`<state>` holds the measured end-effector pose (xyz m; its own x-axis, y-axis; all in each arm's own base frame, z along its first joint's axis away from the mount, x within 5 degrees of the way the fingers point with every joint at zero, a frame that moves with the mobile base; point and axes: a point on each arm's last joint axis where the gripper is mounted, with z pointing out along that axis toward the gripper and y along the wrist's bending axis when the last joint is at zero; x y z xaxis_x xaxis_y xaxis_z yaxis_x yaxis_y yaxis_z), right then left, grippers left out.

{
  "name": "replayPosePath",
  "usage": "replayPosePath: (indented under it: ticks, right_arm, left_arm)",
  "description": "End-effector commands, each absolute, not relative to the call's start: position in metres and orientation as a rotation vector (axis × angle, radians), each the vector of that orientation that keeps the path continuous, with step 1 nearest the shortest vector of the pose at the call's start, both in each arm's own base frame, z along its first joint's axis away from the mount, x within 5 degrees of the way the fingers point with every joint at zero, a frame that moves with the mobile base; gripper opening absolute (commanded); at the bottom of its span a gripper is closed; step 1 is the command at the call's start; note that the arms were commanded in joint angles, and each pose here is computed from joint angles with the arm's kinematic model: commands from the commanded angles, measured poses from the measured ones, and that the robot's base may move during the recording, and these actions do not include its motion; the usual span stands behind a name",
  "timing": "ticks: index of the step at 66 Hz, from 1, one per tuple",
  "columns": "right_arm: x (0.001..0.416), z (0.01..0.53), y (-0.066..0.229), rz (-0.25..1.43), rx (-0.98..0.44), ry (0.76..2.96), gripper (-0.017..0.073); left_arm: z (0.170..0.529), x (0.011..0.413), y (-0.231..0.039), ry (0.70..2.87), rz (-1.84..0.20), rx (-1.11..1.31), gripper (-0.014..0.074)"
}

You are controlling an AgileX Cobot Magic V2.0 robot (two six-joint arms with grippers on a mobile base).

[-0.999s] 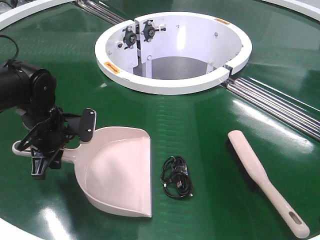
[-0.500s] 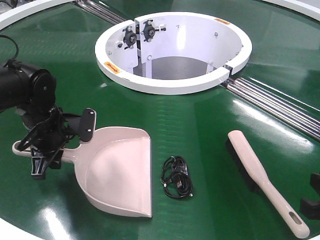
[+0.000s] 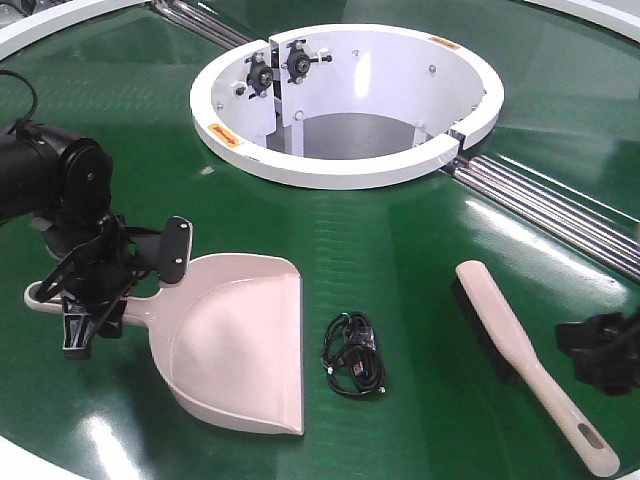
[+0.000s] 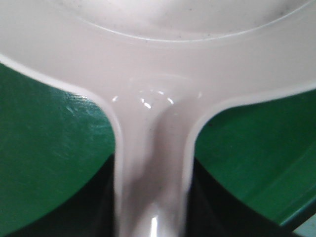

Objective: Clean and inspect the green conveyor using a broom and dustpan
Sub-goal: 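Move the right gripper toward the pink brush handle, then grasp the brush handle with the right gripper and lift it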

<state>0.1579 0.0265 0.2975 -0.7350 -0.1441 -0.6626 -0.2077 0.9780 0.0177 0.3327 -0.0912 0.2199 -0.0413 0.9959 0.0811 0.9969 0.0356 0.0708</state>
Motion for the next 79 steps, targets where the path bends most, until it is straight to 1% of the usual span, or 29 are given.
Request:
replayPosePath:
  ticks: [1, 16, 28, 38, 57, 67, 72, 79]
  right_arm:
    - [0.176, 0.309, 0.033, 0.096, -0.282, 2.438, 0.0559]
    - [0.209, 0.293, 0.043, 0.1, -0.316, 2.695, 0.0557]
    - [0.229, 0.277, 0.047, 0.095, -0.339, 2.817, 0.0557]
    - [0.243, 0.258, 0.048, 0.057, -0.362, 2.896, 0.0557]
    - [0.266, 0.216, 0.052, 0.045, -0.333, 3.056, 0.0547]
    - [0.276, 0.208, 0.054, 0.041, -0.301, 3.108, 0.0489]
    - [0.28, 0.208, 0.054, 0.042, -0.301, 3.114, 0.0435]
    - [0.281, 0.206, 0.055, 0.037, -0.304, 3.134, 0.0317]
  left_arm:
    - [0.242, 0.332, -0.091, -2.309, -0.233, -2.189, -0.0007]
    - [0.242, 0.332, -0.091, -2.309, -0.233, -2.189, -0.0007]
    - [0.242, 0.332, -0.091, -2.308, -0.232, -2.188, -0.0007]
    - [0.242, 0.332, -0.091, -2.308, -0.232, -2.188, -0.0007]
    - [0.242, 0.332, -0.091, -2.307, -0.231, -2.187, -0.0007]
    - [0.242, 0.332, -0.091, -2.307, -0.231, -2.187, -0.0007]
    - [0.242, 0.332, -0.091, -2.307, -0.231, -2.187, -0.0007]
    - [0.242, 0.332, -0.091, -2.307, -0.231, -2.187, -0.0007]
